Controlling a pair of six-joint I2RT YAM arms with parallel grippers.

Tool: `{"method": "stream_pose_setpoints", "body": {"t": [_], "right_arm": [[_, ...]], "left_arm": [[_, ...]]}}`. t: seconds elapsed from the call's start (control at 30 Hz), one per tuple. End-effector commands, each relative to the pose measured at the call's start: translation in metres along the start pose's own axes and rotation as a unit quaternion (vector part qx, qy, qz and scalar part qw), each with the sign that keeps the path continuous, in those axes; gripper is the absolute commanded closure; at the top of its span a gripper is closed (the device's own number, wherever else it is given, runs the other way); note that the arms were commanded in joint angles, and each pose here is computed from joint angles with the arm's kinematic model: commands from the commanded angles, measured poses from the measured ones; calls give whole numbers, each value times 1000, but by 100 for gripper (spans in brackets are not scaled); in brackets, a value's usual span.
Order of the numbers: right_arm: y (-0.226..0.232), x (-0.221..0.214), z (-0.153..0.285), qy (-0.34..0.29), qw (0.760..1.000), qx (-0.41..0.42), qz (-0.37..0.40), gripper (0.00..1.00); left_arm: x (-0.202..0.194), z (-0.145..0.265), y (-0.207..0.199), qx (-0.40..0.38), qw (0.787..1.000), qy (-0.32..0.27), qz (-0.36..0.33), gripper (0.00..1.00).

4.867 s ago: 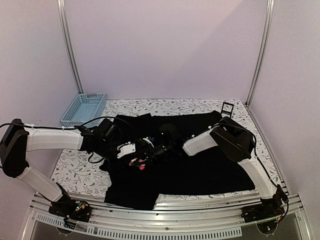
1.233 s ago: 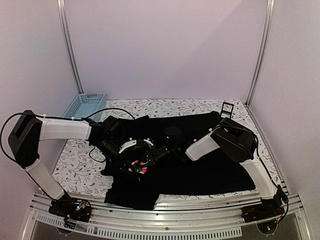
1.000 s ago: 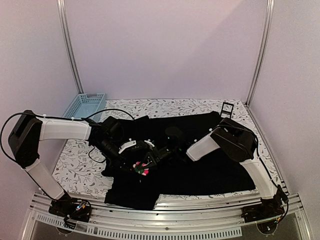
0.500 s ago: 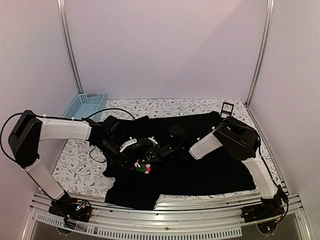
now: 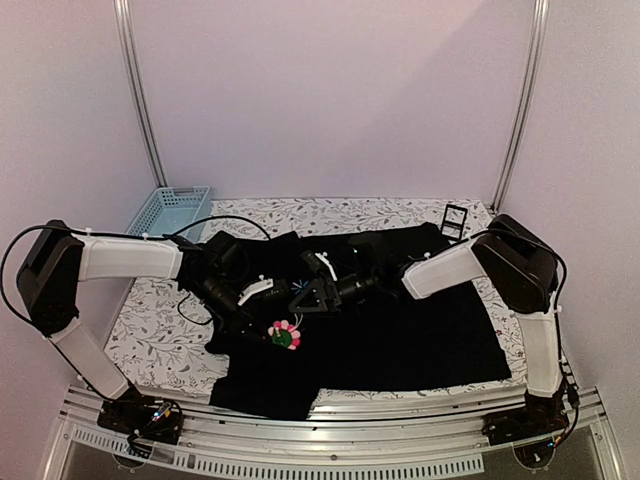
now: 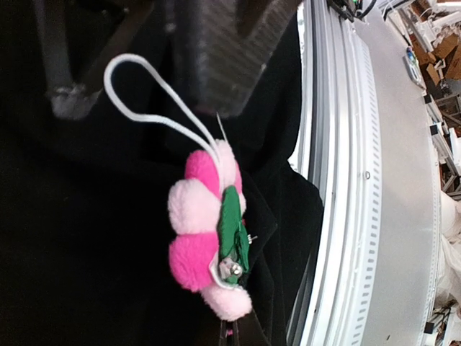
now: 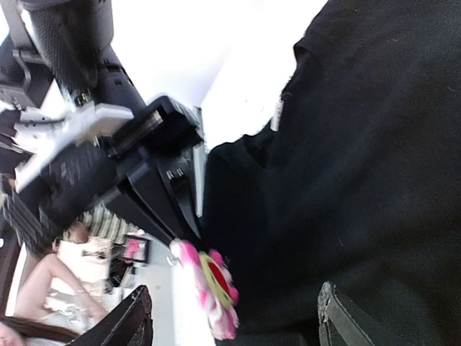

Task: Pin the brooch onto the clothing
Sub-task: Pin the flattened clothing at the center of the board.

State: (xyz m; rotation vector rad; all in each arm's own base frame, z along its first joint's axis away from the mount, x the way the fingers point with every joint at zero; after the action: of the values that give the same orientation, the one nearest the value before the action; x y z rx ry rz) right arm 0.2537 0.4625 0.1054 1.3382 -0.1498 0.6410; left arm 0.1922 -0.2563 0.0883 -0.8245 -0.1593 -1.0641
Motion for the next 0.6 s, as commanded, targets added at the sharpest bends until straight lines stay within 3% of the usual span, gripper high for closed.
{"method": "stream_pose_setpoints", "body": {"t": [0.0,0.17,0.3,0.43,0.57], "right_arm": [[7,-13,25,-31,986,-87,137,22],[19,-19,18,-9,964,-133,230,23],[20,-45,6,28,931,-157,329,23],[21,-53,14,20,900,-165,404,23],[34,-60,13,4,884,-149,443,19]], "left_arm": [[3,7,-4,-8,1000,2,-15,100],[7,8,-5,-8,1000,-7,-16,100],[5,12,-9,-10,1000,-1,-15,100],[2,14,-10,-6,1000,2,-8,100],[-2,16,-8,-1,1000,5,11,100]]}}
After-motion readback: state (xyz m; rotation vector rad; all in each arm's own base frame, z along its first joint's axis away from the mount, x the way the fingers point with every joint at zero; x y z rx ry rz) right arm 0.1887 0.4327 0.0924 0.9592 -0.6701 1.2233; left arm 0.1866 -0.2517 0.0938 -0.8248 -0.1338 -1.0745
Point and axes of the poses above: each gripper's point midway between its finger pads, its own z axis back along the fingers, its own y axis along the line the jaws close on, x = y × z, the point moved 2 cm from there along z, back along the fingers, and after that the axes turned 3 degrees about z, right-handed, at the moved point
